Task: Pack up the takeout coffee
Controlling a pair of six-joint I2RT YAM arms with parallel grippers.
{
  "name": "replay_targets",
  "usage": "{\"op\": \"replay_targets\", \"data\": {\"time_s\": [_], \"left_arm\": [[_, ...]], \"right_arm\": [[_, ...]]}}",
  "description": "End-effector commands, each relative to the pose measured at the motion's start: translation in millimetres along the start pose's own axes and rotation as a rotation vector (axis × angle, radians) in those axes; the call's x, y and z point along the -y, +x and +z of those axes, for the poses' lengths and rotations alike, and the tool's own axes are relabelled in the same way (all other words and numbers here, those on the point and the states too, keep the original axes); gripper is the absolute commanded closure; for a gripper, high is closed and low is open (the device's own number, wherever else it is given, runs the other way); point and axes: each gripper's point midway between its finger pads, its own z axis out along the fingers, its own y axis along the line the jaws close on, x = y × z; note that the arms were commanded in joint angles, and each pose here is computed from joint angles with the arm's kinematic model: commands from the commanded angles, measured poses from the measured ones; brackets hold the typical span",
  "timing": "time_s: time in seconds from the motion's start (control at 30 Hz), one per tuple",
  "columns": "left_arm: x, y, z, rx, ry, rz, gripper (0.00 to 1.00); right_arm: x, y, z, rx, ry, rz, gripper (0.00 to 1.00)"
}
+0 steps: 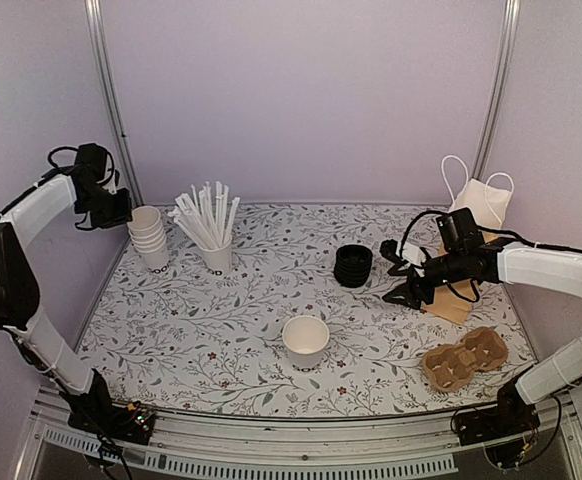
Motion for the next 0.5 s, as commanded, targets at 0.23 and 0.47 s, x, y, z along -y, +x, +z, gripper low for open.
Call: {"op": "replay_targets", "data": {"time_s": [0.23,0.47], "left_arm": [[4.4,-29.3,-44.7,0.117,0.017,-0.007,0.66],[81.3,-37.3,-123.8,0.323,0.198,0.153,0.66]], "right_arm": [[5.1,-5.7,-1.2,0.003,-0.001,0.002,0.29],[9.0,-12.0,-3.7,0.018,0.014,0.013,0.31]]}}
